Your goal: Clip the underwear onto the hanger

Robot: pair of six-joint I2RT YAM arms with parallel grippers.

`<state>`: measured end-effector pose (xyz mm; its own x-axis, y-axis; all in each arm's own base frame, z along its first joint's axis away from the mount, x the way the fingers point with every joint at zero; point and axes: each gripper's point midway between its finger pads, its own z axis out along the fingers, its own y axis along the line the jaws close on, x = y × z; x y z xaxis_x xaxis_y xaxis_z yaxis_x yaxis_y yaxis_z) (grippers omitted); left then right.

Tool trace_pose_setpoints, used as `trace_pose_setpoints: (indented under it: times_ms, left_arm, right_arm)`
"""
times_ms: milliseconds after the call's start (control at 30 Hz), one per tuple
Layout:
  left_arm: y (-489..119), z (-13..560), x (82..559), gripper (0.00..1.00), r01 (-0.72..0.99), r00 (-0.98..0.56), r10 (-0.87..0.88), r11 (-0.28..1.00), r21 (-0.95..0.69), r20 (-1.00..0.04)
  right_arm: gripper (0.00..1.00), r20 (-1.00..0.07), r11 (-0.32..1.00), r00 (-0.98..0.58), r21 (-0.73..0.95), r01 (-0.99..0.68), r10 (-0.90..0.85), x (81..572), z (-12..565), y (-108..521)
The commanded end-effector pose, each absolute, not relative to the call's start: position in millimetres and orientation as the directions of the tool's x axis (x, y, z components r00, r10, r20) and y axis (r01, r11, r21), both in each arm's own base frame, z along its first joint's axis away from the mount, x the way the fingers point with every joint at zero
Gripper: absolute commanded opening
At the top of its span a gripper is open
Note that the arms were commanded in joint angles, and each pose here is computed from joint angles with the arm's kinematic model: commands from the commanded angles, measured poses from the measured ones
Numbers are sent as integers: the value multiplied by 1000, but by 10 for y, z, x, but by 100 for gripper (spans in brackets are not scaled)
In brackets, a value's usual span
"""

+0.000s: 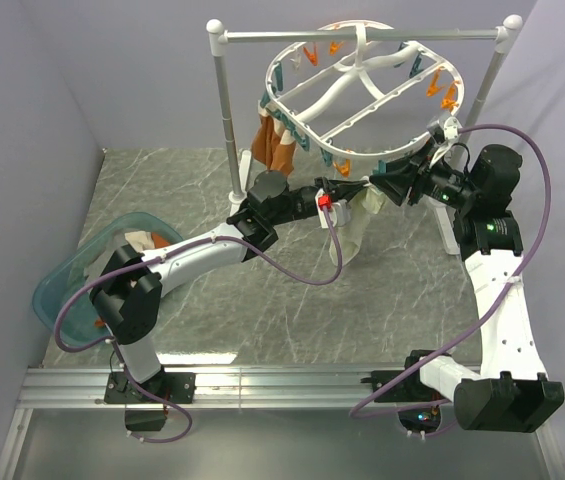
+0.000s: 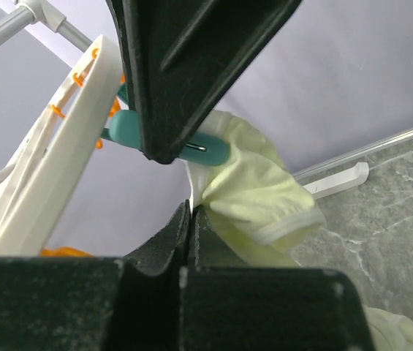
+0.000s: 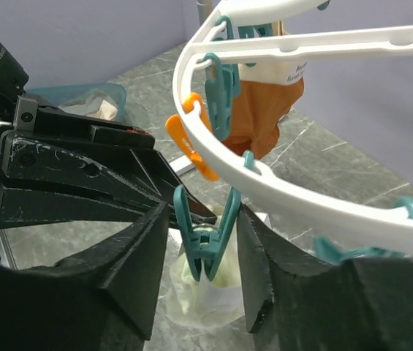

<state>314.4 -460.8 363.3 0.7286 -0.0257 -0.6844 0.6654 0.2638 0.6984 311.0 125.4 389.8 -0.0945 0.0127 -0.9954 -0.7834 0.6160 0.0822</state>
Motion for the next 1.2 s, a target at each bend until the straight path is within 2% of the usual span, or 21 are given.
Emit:
trace_pose_setpoints:
  times_ms: [0, 100, 267, 500, 567, 600, 700, 733, 833, 933, 1167]
  left_arm:
    - [-4550, 4051, 3115, 0, 624, 768, -84, 325, 711, -635]
    - [-4558, 4044, 3117, 0, 627, 765, -85, 323, 709, -638]
    - [-4587, 4040, 3129, 0, 630, 763, -85, 318, 708, -641]
    - [-4593, 4034, 3137, 1, 658, 738, -85, 310, 686, -669]
    - [-4593, 4020, 3134, 5, 674, 723, -87, 307, 672, -685]
    - [-4604, 4004, 3123, 7, 683, 715, -87, 298, 667, -694]
    - [-4596, 3987, 3075, 23, 698, 701, -85, 285, 657, -708]
    - [-4583, 3922, 3074, 34, 708, 690, -75, 277, 650, -720]
    - [-4504, 3804, 3011, 49, 733, 661, -48, 257, 630, -749]
    - [-4360, 3646, 2891, 53, 767, 620, -13, 224, 602, -785]
    - [-3920, 3406, 2743, 55, 885, 411, 73, 206, 417, -909]
  right_arm:
    - [53, -998, 599, -59, 52, -799, 8, 3048, 4061, 1281]
    - [59, -998, 607, -56, 50, -793, 9, 3045, 4077, 1273]
    - [62, -998, 623, -67, 60, -780, 14, 3032, 4085, 1251]
    - [48, -995, 637, -98, 65, -768, -17, 3004, 3937, 1188]
    - [41, -995, 641, -103, 68, -765, -17, 3027, 3911, 1169]
    - [34, -994, 640, -110, 77, -765, -12, 3037, 3905, 1169]
    - [24, -994, 641, -112, 84, -763, -4, 3066, 3923, 1146]
    - [22, -994, 642, -111, 83, -762, -4, 3066, 3942, 1139]
    - [20, -995, 645, -96, 63, -761, -16, 3063, 3961, 1118]
    - [20, -995, 654, -96, 53, -755, -30, 3071, 3939, 1081]
    - [25, -994, 681, -85, 18, -732, -64, 3107, 3891, 941]
